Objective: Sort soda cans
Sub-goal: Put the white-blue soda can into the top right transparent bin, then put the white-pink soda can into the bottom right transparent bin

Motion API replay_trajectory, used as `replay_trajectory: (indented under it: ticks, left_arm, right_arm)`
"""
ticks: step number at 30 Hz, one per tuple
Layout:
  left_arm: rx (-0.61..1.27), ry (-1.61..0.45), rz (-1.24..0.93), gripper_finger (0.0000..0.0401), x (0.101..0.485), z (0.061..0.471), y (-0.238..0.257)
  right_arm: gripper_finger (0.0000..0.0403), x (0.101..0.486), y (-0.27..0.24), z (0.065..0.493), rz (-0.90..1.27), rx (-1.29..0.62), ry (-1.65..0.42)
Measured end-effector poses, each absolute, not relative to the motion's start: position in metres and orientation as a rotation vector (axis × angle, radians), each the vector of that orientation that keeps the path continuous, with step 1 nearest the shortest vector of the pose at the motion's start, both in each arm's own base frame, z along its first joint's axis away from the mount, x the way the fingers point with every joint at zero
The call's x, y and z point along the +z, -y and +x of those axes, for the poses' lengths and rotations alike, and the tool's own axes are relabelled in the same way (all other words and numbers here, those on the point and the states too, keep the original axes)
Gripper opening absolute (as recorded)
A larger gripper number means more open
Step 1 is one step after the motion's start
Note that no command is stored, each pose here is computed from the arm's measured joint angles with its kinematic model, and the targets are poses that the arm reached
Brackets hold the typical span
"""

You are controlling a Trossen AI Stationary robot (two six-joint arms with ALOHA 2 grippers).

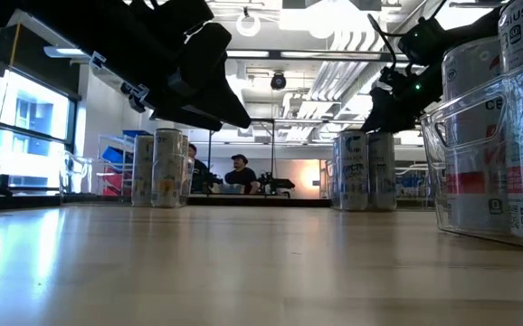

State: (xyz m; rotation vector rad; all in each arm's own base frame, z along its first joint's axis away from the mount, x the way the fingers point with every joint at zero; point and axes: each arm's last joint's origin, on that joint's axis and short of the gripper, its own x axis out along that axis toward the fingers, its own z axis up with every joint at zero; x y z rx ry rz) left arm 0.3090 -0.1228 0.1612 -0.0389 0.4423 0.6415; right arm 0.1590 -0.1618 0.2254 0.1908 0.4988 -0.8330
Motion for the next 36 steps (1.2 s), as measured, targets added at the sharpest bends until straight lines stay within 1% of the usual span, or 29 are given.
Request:
replay_trajectory:
  ticks: [4,6,10,12,15,17,19,23,25,28,31,34,36]
  left_arm:
    - [0.642,-0.442,-0.039,0.0300,0.161,0.309,0.123]
    - [0.640,-0.442,-0.038,0.0300,0.161,0.309,0.123]
    - [0.614,-0.460,-0.040,0.0301,0.161,0.309,0.124]
    - [0.603,-0.472,-0.040,0.0301,0.160,0.310,0.122]
    - [0.612,-0.456,-0.081,0.0301,0.161,0.312,0.119]
    - [0.606,-0.416,-0.088,0.0301,0.165,0.317,0.117]
    - [0.586,-0.368,-0.049,0.0301,0.173,0.323,0.116]
    - [0.463,-0.273,0.049,0.0301,0.206,0.323,0.121]
    - [0.364,-0.241,0.089,0.0301,0.229,0.313,0.127]
    - [0.251,-0.244,0.169,0.0301,0.256,0.288,0.141]
    - [0.169,-0.320,0.218,0.0301,0.287,0.261,0.155]
    - [0.120,-0.470,0.215,0.0301,0.317,0.241,0.167]
    - [0.094,-0.590,0.208,0.0301,0.329,0.231,0.175]
  right_arm:
    - [0.0300,0.230,0.159,0.157,0.176,-0.831,-0.485]
    - [0.0301,0.238,0.157,0.154,0.165,-0.830,-0.469]
    - [0.0301,0.274,0.146,0.145,0.109,-0.839,-0.341]
    - [0.0301,0.286,0.137,0.140,0.105,-0.823,-0.295]
    - [0.0302,0.301,0.116,0.139,0.108,-0.698,-0.198]
    - [0.0302,0.306,0.101,0.142,0.126,-0.556,-0.153]
    - [0.0302,0.308,0.087,0.148,0.143,-0.410,-0.139]
    - [0.0302,0.308,0.059,0.163,0.139,-0.190,-0.146]
    - [0.0302,0.306,0.045,0.171,0.126,-0.120,-0.160]
    - [0.0302,0.304,0.026,0.183,0.095,-0.035,-0.169]
    - [0.0302,0.301,0.011,0.193,0.059,0.001,-0.173]
    - [0.0302,0.296,0.000,0.201,0.028,0.011,-0.190]
    - [0.0302,0.293,-0.005,0.205,0.010,0.002,-0.205]
